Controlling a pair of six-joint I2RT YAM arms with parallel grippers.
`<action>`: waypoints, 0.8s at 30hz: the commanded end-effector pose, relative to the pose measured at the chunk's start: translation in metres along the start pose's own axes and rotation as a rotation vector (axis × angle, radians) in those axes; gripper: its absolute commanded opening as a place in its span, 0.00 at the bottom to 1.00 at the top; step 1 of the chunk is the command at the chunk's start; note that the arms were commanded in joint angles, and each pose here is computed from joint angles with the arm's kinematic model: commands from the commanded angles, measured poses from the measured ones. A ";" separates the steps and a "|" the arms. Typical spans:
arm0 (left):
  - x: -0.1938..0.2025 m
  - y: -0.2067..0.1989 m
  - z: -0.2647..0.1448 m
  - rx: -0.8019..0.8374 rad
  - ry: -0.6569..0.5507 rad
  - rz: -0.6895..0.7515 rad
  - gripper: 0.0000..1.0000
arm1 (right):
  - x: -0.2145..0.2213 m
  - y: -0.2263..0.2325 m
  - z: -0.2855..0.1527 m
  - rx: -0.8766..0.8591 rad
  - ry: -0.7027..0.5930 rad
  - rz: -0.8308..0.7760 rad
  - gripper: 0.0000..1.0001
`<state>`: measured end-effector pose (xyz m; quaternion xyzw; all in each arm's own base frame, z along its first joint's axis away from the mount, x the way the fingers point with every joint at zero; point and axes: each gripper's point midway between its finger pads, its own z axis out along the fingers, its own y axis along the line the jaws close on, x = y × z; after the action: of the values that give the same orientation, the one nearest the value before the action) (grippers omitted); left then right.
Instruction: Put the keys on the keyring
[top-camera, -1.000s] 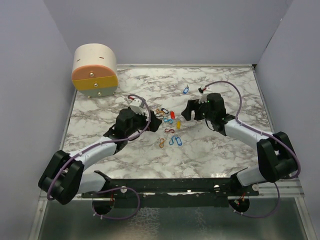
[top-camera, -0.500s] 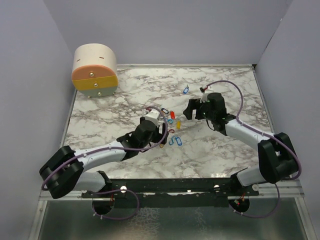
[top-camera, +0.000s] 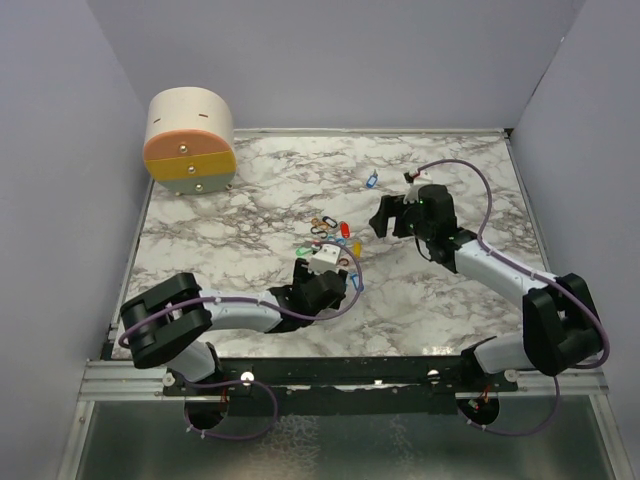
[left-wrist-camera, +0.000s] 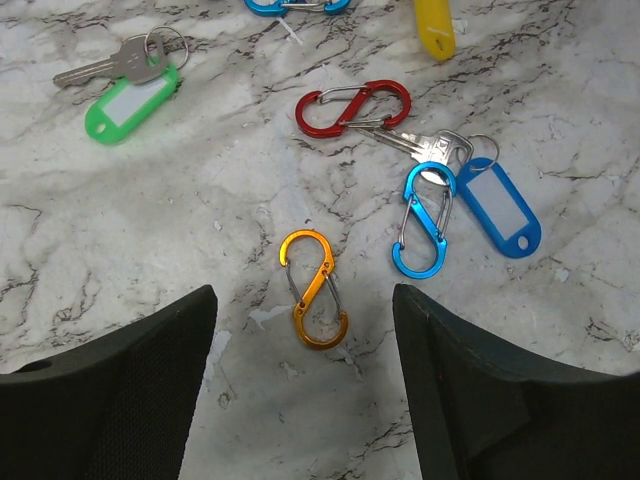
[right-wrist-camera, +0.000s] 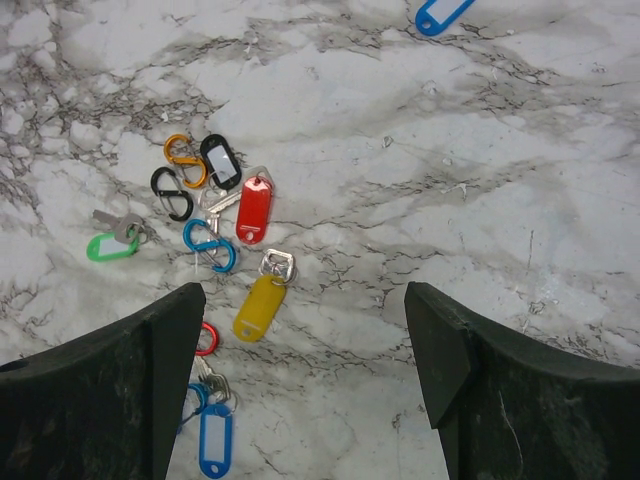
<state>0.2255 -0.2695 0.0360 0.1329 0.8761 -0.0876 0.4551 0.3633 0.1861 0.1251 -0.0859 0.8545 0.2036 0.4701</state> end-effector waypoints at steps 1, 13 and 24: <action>-0.015 0.006 0.002 -0.079 -0.061 -0.037 0.72 | -0.014 0.000 -0.007 0.018 -0.044 -0.014 0.82; -0.004 0.007 0.008 -0.104 -0.030 -0.017 0.64 | -0.014 -0.001 -0.008 0.024 -0.042 -0.015 0.82; 0.006 0.006 0.012 -0.108 0.009 0.000 0.55 | -0.013 -0.003 -0.007 0.031 -0.038 -0.012 0.82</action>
<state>0.2331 -0.2648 0.0244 0.1118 0.8803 -0.0466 0.4588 0.3637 0.1836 0.1308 -0.0823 0.8517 0.1997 0.4775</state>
